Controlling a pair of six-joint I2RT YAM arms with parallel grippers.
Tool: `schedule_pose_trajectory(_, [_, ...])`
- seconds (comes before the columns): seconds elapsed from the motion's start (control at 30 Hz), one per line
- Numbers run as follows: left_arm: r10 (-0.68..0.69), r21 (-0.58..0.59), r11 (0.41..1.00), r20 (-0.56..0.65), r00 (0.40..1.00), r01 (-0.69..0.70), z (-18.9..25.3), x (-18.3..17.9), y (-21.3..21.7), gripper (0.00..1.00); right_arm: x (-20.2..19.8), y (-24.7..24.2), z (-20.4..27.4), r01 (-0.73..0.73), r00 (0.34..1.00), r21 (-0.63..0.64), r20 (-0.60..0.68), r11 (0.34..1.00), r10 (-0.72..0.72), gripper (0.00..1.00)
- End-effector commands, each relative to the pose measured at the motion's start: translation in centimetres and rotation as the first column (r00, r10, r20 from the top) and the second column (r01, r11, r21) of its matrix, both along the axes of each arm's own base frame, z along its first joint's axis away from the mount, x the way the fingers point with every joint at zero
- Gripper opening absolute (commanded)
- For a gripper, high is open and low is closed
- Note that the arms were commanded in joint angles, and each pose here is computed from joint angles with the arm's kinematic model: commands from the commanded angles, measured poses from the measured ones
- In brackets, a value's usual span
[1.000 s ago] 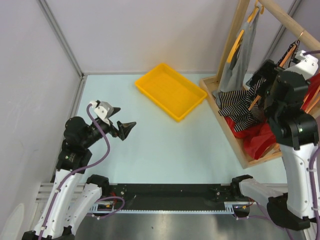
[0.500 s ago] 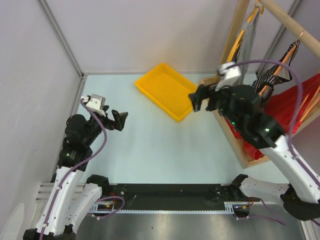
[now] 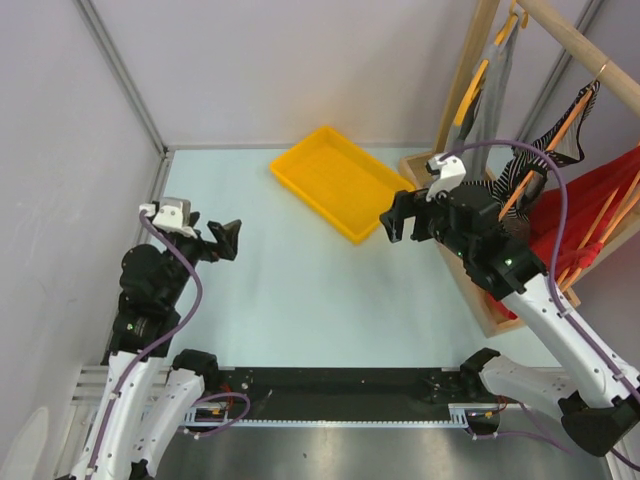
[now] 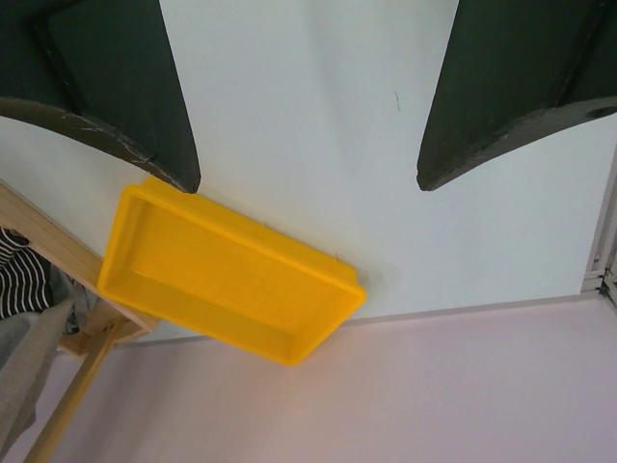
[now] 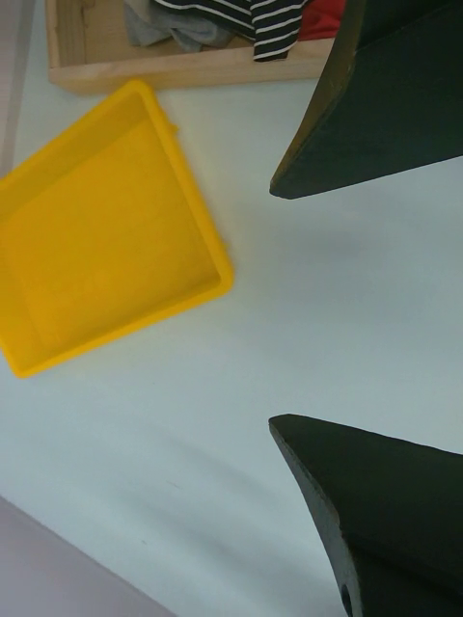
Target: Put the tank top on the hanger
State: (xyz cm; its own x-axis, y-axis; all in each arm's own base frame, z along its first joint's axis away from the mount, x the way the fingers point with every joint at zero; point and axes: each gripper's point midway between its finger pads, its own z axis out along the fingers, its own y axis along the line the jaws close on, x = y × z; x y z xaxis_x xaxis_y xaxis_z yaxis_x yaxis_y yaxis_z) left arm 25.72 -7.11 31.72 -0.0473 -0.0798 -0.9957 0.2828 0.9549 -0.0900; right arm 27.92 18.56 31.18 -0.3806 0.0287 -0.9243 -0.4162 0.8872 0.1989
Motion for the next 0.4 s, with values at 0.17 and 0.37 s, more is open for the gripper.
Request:
schedule_pose_trajectory(0.17, [0.085,-0.03,0.996,0.036,0.996,-0.084,1.02,0.22,1.46,0.99,-0.41,-0.25,3.45,-0.025,0.996,0.109,0.083,0.994,0.016,0.99])
schedule_pose_trajectory(0.37, [0.095,-0.029,0.995,0.056,0.994,-0.094,1.41,0.01,1.72,0.99,-0.46,-0.47,3.08,-0.023,0.997,0.101,0.073,0.995,0.016,1.0])
